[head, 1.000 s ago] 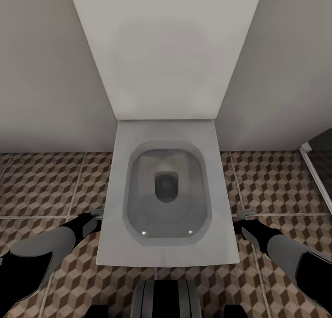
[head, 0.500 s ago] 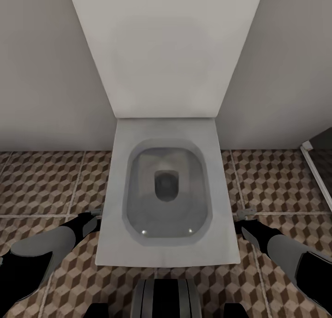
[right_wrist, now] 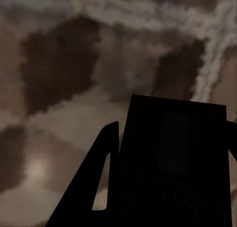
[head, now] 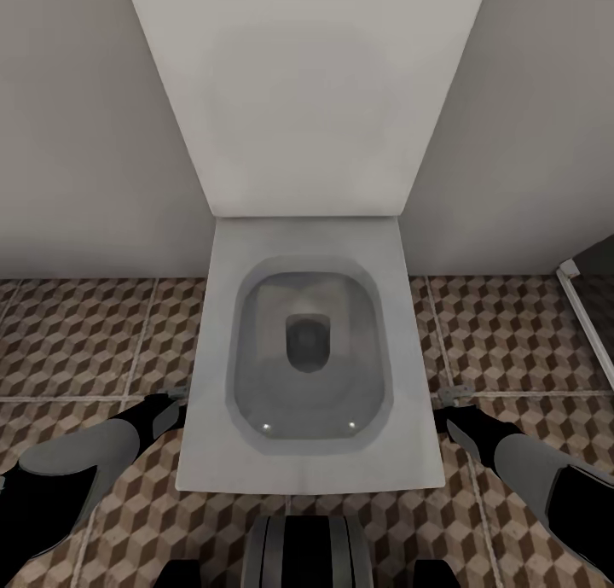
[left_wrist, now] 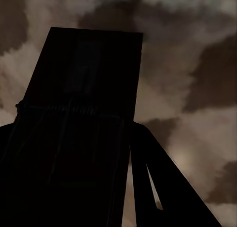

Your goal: Take the four mousetraps from the cabinet in the bathroom and place them on the bathroom floor. Make sure all four end up on the same floor surface, and ensure that at least two of them are either under or directly next to the same bathroom sink.

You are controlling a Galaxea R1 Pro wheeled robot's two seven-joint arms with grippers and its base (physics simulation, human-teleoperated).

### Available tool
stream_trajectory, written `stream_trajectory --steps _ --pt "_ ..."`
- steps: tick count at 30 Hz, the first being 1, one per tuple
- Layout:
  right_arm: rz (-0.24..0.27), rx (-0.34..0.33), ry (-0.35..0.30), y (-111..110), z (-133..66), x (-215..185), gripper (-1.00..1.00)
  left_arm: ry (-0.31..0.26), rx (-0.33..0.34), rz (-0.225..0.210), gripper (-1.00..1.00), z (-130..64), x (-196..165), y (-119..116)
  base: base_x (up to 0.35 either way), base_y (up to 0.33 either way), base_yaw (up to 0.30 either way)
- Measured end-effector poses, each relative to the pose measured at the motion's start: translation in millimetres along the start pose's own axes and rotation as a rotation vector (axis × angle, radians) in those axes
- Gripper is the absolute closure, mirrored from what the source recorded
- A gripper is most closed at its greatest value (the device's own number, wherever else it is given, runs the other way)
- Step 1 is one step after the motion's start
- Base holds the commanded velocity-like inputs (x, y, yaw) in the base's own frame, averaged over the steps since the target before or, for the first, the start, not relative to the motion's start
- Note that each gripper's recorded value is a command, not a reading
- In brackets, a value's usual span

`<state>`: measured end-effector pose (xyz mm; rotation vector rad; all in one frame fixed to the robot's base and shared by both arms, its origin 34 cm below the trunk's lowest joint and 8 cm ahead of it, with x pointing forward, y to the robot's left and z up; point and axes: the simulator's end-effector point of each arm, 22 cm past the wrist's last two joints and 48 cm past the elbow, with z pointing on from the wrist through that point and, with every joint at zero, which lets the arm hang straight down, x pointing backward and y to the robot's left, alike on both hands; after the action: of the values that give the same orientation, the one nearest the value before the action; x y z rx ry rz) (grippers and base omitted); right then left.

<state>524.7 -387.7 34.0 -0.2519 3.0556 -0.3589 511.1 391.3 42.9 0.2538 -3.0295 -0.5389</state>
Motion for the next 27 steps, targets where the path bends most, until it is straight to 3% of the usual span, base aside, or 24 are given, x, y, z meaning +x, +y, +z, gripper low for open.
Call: stream_trajectory --steps 27 --pt "0.002 -0.001 0.000 0.0 0.0 0.1 1.00 0.002 0.002 -0.005 1.00 0.0 0.5 -0.4 0.000 0.000 0.000"
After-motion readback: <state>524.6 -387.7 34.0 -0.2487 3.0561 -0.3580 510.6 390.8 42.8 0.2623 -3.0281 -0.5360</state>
